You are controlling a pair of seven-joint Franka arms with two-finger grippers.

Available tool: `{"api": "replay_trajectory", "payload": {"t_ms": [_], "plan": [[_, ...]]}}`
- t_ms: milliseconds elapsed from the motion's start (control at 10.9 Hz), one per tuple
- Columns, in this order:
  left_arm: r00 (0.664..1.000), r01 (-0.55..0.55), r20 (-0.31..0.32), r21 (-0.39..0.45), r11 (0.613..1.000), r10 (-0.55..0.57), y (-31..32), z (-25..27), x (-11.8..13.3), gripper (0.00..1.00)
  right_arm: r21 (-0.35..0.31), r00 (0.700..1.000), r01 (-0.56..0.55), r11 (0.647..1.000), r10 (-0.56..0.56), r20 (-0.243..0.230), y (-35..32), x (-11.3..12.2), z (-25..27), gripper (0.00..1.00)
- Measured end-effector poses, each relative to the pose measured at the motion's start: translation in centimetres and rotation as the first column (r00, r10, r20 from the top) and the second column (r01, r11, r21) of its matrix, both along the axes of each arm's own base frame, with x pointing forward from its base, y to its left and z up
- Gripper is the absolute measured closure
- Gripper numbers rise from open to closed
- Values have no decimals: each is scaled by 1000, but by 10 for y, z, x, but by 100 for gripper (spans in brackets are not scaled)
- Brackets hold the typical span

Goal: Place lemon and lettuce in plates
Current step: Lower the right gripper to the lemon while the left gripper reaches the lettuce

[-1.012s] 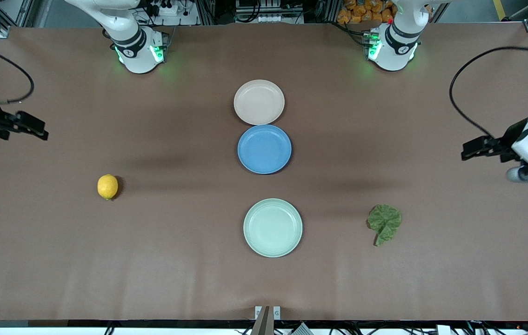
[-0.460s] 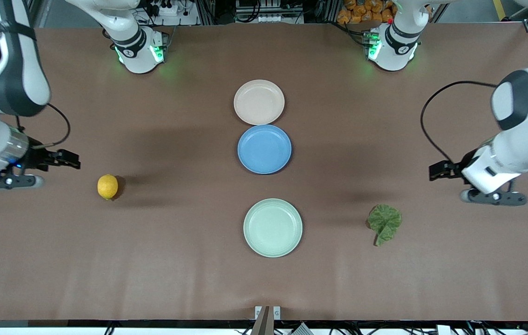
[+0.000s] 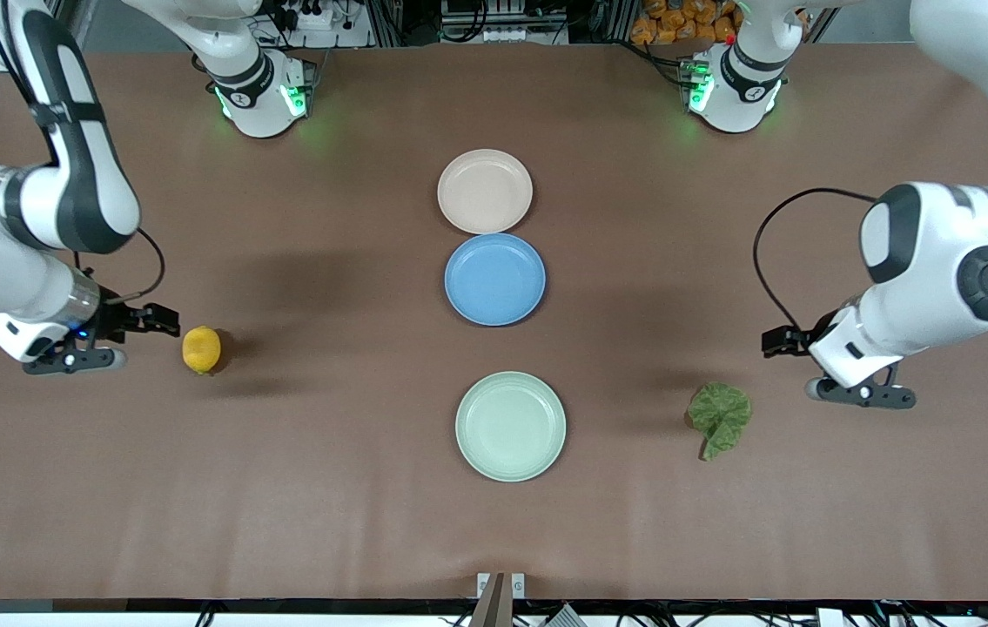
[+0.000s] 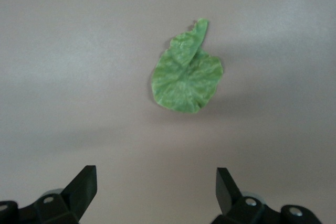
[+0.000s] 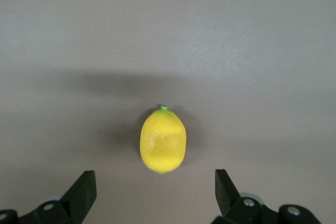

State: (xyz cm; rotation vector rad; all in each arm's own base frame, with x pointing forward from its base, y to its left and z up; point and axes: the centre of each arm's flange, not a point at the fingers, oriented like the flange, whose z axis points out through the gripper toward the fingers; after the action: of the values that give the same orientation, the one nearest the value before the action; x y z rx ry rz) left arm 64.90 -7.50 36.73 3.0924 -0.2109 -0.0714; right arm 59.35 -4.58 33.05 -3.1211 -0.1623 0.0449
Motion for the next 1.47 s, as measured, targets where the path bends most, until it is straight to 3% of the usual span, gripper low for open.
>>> {"api": "replay_trajectory", "payload": {"t_ms": [184, 368, 644, 1012, 1196, 1288, 1380, 1472], "plan": [[1000, -4, 31, -9, 1000, 4, -1, -35, 10, 0, -1, 1000, -3, 1000, 3, 30, 2, -14, -45, 0], [999, -1, 51, -18, 1000, 2, -5, -75, 16, 0, 2, 1000, -2, 1000, 2, 10, 3, -25, -82, 0], [996, 6, 90, -26, 1000, -3, -12, -121, 23, 0, 7, 1000, -1, 1000, 2, -16, 3, -28, -108, 0], [989, 42, 140, -7, 999, -41, -18, -158, 27, 0, 7, 1000, 8, 1000, -8, -5, -1, -27, -134, 0], [987, 45, 154, -10, 999, -43, -20, -165, 27, 1, 9, 1000, 16, 1000, -16, -14, -6, -28, -144, 6], [987, 46, 157, -11, 999, -44, -21, -169, 27, 2, 9, 1000, 18, 1000, -18, -13, -7, -28, -144, 13], [986, 46, 161, -12, 999, -44, -22, -173, 27, 3, 9, 1000, 18, 1000, -18, -12, -7, -27, -144, 29], [986, 46, 162, -14, 999, -44, -22, -178, 27, 4, 9, 1000, 18, 1000, -17, -11, -6, -27, -143, 32]]}}
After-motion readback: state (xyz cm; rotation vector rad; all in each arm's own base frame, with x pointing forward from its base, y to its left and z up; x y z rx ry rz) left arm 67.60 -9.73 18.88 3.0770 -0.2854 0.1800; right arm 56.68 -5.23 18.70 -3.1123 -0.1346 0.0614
